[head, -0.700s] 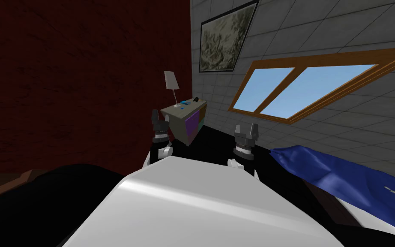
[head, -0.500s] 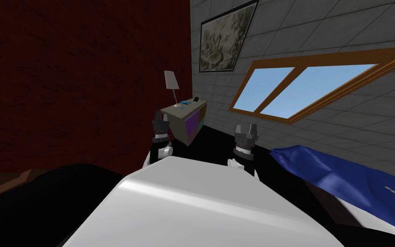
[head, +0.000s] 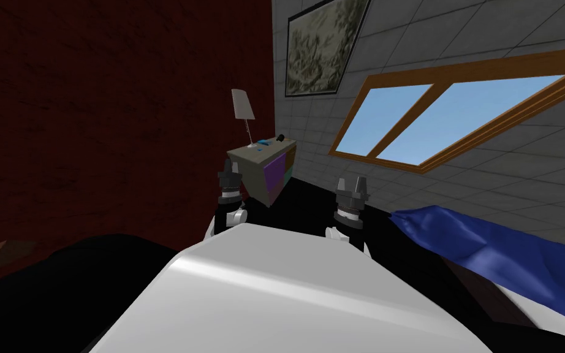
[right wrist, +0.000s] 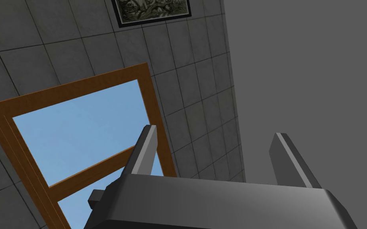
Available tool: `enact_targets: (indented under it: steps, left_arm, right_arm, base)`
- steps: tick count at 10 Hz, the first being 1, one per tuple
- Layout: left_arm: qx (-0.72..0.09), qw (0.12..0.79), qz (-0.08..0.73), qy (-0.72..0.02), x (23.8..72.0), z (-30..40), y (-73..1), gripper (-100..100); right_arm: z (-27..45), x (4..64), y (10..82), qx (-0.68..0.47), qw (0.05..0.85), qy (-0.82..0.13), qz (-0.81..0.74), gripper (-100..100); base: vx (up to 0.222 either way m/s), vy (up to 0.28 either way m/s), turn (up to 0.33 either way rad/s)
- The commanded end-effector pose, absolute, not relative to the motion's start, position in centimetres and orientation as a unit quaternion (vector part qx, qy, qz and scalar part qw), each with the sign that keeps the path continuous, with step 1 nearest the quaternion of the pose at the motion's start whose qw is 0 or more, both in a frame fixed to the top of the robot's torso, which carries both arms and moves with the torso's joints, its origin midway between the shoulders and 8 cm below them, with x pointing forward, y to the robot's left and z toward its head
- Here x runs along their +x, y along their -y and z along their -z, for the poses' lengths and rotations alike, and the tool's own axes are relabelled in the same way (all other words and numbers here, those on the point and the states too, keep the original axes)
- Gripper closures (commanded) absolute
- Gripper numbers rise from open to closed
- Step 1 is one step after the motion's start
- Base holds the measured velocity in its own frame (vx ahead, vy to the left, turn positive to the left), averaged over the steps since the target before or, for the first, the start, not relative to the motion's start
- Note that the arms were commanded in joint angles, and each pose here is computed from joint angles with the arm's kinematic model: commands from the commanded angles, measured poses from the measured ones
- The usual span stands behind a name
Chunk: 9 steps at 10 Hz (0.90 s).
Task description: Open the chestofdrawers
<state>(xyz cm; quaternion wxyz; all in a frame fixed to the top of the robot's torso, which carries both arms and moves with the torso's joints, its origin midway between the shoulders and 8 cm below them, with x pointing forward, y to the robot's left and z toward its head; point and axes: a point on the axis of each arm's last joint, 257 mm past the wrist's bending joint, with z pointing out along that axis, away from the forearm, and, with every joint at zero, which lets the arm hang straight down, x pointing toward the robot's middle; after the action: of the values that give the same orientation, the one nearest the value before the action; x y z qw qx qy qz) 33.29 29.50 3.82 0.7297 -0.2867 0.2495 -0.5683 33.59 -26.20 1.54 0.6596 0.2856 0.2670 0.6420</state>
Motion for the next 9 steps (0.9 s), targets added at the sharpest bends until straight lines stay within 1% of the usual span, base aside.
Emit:
enact_targets:
  steps: [1, 2, 3, 6, 9]
  left_arm:
    - [-0.287, 0.73, 0.568, -0.25, 33.3, -3.8, -29.5, 0]
    - [-0.287, 0.73, 0.568, -0.25, 33.3, -3.8, -29.5, 0]
    - [-0.28, 0.726, 0.571, -0.262, 33.7, -3.5, -29.3, -100]
    - [-0.275, 0.713, 0.578, -0.287, 34.9, -2.2, -29.1, -100]
    - [-0.285, 0.695, 0.586, -0.304, 36.7, -0.3, -29.8, -100]
  right_arm:
    - [-1.5, 33.6, 26.2, 0.286, 0.66, -0.267, -0.642, 0]
    - [-1.5, 33.6, 26.2, 0.286, 0.66, -0.267, -0.642, 0]
    - [-1.5, 33.6, 26.2, 0.286, 0.66, -0.267, -0.642, 0]
    - [-1.5, 33.6, 26.2, 0.286, 0.659, -0.267, -0.642, 0]
    - [-1.5, 33.6, 26.2, 0.286, 0.659, -0.267, -0.642, 0]
  base:
    - [0.0, 0.0, 0.0]
    - [0.0, 0.0, 0.0]
    - [0.025, -0.021, 0.022]
    - [0.062, -0.059, 0.055]
    - [0.113, -0.116, 0.082]
